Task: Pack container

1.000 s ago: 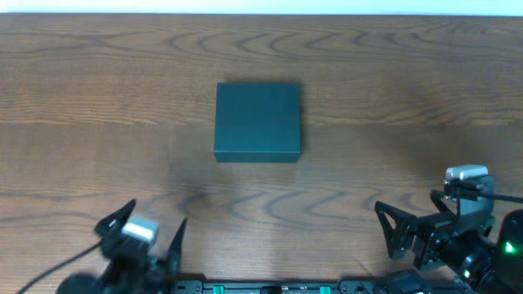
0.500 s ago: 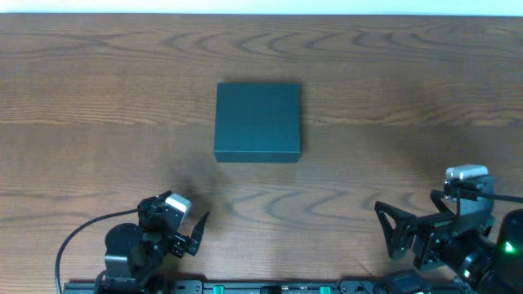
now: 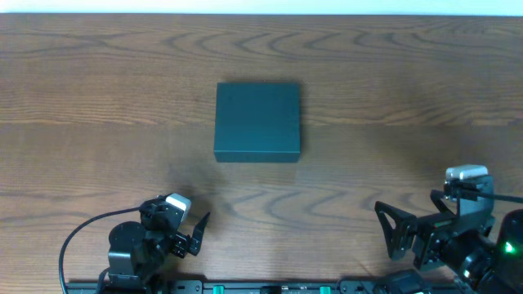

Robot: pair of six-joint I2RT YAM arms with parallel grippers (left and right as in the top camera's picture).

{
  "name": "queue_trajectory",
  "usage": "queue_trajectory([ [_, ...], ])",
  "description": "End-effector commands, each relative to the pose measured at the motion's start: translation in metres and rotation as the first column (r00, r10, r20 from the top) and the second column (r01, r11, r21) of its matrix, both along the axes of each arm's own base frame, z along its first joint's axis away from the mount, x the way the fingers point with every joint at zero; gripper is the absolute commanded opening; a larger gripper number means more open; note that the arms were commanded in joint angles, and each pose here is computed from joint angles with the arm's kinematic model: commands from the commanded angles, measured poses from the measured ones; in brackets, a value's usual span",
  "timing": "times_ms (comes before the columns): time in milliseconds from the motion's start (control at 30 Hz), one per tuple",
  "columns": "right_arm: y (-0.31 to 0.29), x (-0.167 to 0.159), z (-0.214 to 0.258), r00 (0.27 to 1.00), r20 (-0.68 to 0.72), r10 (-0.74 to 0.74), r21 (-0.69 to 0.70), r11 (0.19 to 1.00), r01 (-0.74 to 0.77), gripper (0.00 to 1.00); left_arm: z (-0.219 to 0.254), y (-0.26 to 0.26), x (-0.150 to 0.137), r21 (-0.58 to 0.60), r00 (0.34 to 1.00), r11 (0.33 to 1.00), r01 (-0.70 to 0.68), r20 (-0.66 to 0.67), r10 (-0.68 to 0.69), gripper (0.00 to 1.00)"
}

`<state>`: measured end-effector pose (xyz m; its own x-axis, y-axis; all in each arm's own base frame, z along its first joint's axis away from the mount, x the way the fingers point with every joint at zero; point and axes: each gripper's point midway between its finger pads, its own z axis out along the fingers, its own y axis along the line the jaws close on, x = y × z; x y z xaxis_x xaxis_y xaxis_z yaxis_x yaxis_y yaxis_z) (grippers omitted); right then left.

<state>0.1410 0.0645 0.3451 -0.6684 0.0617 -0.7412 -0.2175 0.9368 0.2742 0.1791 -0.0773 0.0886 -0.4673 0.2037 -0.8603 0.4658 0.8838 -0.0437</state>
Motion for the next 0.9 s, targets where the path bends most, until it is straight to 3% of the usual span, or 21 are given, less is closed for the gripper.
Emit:
queue_trajectory([
  [0, 0.001, 0.001, -0.002, 1.0, -0.011, -0.004, 0.006, 1.0, 0.004, 0.99, -0.002, 0.002, 0.001, -0.004, 1.0, 1.0, -0.018, -0.005, 0.018, 0.95],
  [100, 0.001, 0.001, -0.002, 1.0, -0.011, -0.003, 0.004, 1.0, 0.003, 0.99, -0.002, 0.002, 0.001, -0.004, 1.0, 1.0, -0.018, -0.004, 0.018, 0.95],
  [267, -0.027, 0.008, -0.015, 0.999, 0.022, -0.028, -0.221, 0.975, 0.032, 0.99, -0.002, 0.002, 0.001, -0.004, 1.0, 1.0, -0.018, -0.004, 0.018, 0.95],
  [367, -0.048, 0.03, -0.022, 0.988, 0.093, -0.12, -0.307, 0.941, 0.143, 0.99, -0.002, 0.002, 0.001, -0.004, 1.0, 1.0, -0.018, -0.005, 0.018, 0.96],
  [567, -0.072, 0.069, -0.07, 0.937, 0.25, -0.246, -0.284, 0.906, 0.314, 0.99, -0.002, 0.002, 0.001, -0.004, 1.0, 1.0, -0.018, -0.005, 0.018, 0.95],
  [867, -0.062, 0.076, -0.182, 0.899, 0.38, -0.217, -0.185, 0.935, 0.304, 0.99, -0.002, 0.002, 0.001, -0.004, 1.0, 1.0, -0.018, -0.005, 0.018, 0.95],
])
